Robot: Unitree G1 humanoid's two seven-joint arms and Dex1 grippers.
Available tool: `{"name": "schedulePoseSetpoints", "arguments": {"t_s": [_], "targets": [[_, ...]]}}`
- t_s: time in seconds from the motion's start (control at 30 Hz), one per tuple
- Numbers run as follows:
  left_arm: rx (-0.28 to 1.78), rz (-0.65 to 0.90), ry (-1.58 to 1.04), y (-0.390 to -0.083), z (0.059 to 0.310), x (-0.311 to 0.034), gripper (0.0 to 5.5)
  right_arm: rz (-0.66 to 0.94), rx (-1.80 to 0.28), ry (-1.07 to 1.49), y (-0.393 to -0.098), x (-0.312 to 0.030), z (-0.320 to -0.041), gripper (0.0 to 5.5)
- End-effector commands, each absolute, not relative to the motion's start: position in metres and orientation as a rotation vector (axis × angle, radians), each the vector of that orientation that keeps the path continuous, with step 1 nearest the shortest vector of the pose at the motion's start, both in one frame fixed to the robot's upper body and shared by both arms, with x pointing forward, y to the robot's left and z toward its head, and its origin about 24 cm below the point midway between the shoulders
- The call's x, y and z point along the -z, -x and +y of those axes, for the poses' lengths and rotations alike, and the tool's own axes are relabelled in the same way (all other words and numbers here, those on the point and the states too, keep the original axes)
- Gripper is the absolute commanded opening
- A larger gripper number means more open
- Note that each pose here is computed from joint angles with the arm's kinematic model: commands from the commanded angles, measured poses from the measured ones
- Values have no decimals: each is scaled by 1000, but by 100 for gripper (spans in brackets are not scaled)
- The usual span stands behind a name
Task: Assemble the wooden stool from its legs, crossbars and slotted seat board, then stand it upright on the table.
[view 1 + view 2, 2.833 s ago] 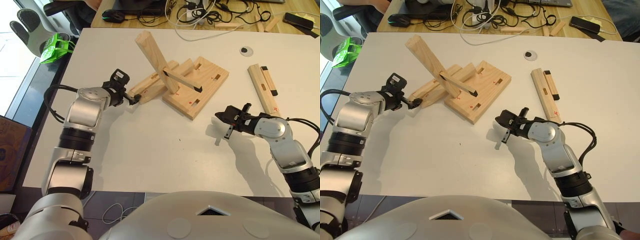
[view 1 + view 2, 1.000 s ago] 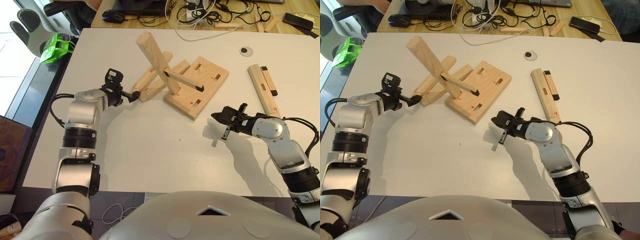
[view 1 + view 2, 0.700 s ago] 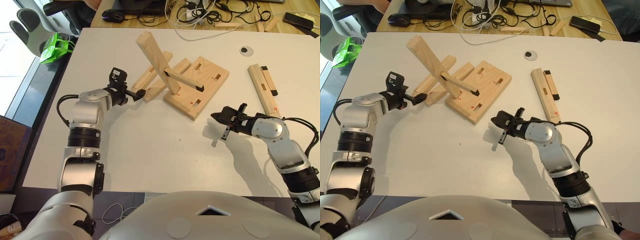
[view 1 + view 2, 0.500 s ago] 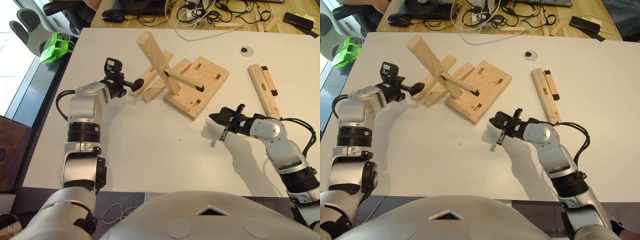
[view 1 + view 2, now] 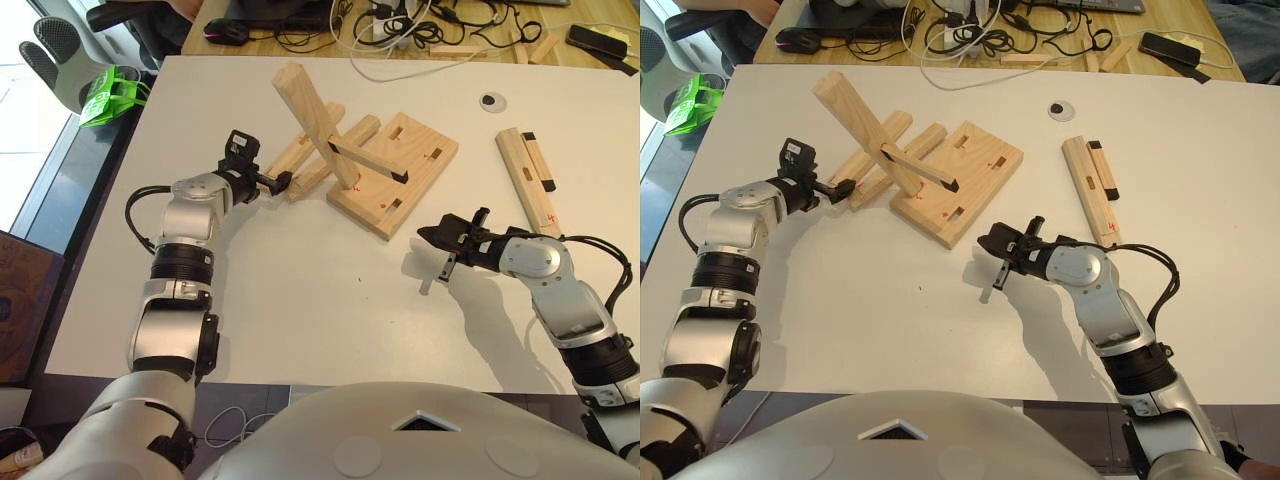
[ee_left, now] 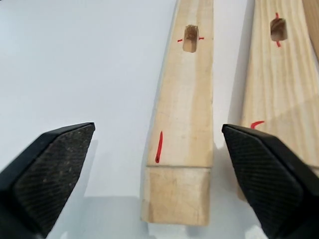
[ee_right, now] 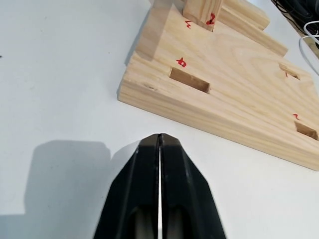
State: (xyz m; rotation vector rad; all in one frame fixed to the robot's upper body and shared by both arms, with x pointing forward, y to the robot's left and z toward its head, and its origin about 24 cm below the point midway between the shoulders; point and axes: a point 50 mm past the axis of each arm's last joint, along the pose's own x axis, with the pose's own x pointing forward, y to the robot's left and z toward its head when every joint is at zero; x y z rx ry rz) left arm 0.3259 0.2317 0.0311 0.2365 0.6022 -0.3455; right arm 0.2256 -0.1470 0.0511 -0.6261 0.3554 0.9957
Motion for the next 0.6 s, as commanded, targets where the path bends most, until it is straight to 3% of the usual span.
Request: {"name": "schedulePoseSetpoints", "arguments": {"t_s": [0.03, 0.2, 0.47, 0.6], "targets": [[366, 677, -250, -321, 231, -21, 473, 338, -998, 630, -228, -57, -146, 0], [436, 695, -217, -318, 222, -21, 448, 338, -996, 631, -227, -56, -146, 0], [376, 695, -212, -318, 226, -21, 318, 329, -994, 631, -229, -57, -145, 0], [383, 680, -196, -321, 216, -20, 253, 327, -991, 632, -230, -58, -145, 0]]}}
